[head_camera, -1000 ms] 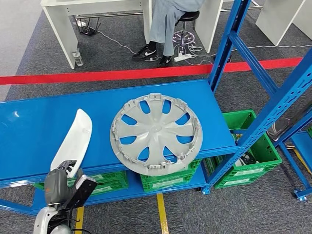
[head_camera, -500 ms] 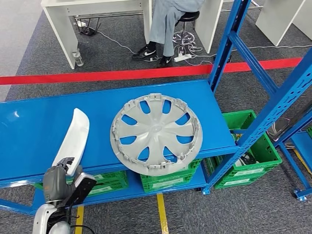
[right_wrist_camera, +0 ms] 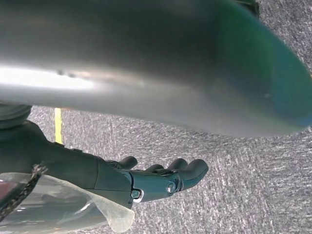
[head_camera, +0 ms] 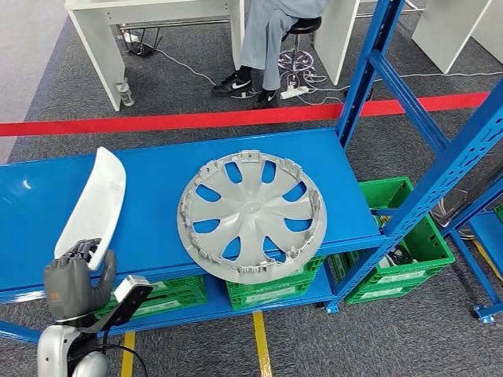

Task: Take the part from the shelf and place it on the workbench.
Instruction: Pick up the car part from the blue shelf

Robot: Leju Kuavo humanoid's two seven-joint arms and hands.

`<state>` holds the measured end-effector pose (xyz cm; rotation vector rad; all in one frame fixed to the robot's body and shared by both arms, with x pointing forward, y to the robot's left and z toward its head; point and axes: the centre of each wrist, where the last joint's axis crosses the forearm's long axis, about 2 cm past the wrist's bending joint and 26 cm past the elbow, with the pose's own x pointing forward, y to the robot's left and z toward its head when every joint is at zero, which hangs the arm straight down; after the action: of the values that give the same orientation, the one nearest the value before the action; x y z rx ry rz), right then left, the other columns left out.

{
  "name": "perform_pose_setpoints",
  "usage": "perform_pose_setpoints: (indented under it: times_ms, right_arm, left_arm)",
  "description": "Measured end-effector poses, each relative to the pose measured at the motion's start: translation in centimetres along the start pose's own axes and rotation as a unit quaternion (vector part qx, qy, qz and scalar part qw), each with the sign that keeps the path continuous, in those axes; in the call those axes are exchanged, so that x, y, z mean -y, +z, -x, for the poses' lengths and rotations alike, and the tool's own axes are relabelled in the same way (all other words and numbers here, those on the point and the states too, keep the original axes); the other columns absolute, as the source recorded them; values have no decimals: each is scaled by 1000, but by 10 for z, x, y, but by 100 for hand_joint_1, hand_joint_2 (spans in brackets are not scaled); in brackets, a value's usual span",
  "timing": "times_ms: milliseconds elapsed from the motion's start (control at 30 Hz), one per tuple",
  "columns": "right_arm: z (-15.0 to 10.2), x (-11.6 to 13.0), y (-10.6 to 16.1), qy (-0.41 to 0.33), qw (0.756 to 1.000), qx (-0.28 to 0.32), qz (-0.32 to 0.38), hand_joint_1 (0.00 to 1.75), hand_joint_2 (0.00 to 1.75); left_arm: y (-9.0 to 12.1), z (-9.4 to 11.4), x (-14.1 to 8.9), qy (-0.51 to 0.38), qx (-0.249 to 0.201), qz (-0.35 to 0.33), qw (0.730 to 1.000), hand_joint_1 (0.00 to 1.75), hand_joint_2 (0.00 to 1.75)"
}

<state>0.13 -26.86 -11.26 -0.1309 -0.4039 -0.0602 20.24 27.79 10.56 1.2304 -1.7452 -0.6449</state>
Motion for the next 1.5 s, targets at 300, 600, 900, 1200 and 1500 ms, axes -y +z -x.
perform_pose_setpoints:
  times_ms: [300,600,900,1200,1500]
  right_arm:
    - [0,0,0,5,1000,2,-2,0,0]
    - [-1,0,0,9,1000,3,-4,0,0]
    - [-1,0,0,5,1000,4,-5,0,0]
    - [-1,0,0,0,1000,3,2,0,0]
    - [0,0,0,0,1000,6,3,0,0]
  left_arm:
    - [-22,-11,-36,-82,69,-101,989,158,175]
    - [-32,-18,-54,-122,105,-140,977,147,175]
    - [-33,-21,-57,-137,101,-148,974,147,175]
    - [-32,-24,-55,-112,86,-144,980,147,175]
    - [-29,-24,-55,-128,94,-140,977,147,175]
